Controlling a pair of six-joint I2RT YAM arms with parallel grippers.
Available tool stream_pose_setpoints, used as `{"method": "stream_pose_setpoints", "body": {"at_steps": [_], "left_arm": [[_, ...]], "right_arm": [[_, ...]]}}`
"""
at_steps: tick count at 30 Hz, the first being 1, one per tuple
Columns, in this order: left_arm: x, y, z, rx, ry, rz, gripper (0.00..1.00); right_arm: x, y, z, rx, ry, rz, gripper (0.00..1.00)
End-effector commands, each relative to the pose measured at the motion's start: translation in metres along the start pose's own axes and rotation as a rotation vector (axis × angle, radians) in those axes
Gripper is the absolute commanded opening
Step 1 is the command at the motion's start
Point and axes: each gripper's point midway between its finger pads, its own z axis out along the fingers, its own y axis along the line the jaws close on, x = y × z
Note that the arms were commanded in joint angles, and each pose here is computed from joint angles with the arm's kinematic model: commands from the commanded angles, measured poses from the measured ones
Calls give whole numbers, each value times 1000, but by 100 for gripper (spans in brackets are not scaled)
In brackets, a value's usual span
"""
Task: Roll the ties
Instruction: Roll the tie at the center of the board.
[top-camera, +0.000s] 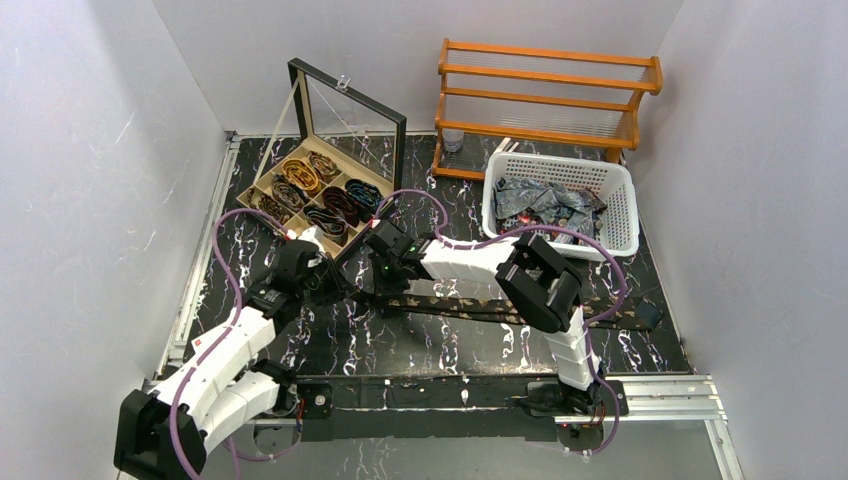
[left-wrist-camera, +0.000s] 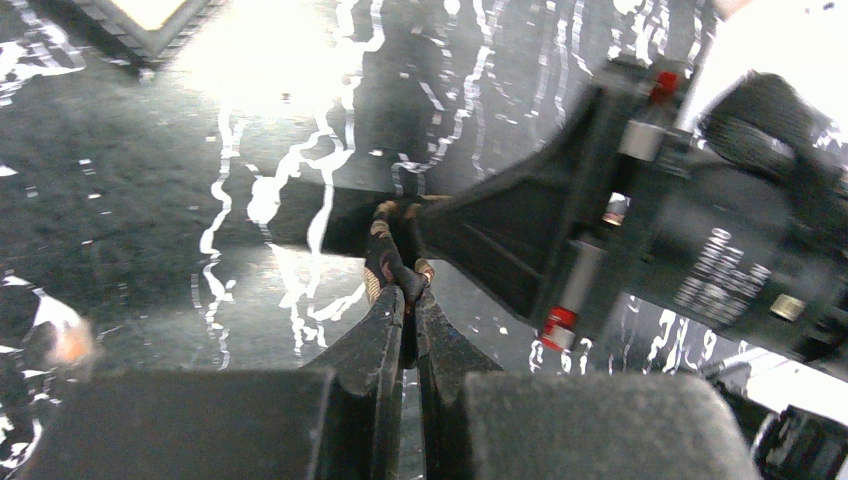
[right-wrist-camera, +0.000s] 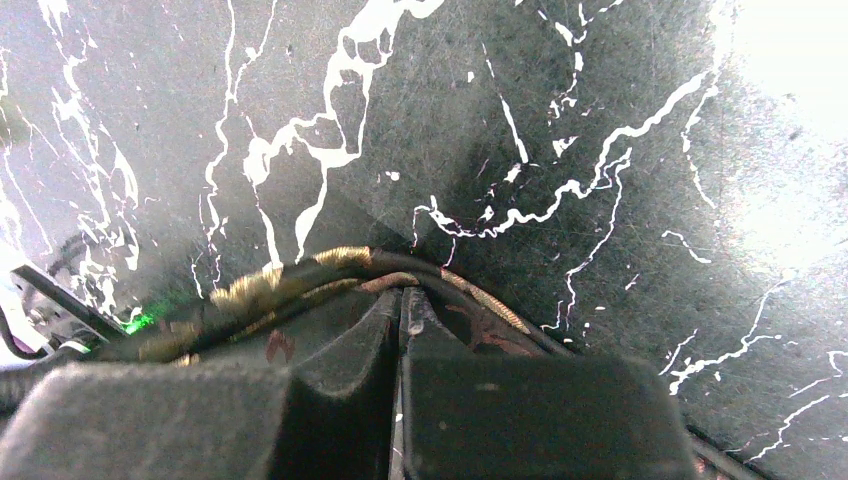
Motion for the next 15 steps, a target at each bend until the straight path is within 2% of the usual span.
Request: {"method": "stream_pose_setpoints", "body": {"at_steps": [1, 9, 15], "left_arm": [[-15, -23, -8, 31, -51, 41, 0], [-10, -40, -3, 66, -22, 62, 0], [-7, -46, 6, 80, -14, 40, 0]], "right_arm": [[4, -7, 1, 36, 25, -7, 9], [-6, -1, -11, -28, 12, 8, 9], [-35, 15, -53, -153, -84, 31, 11]]}}
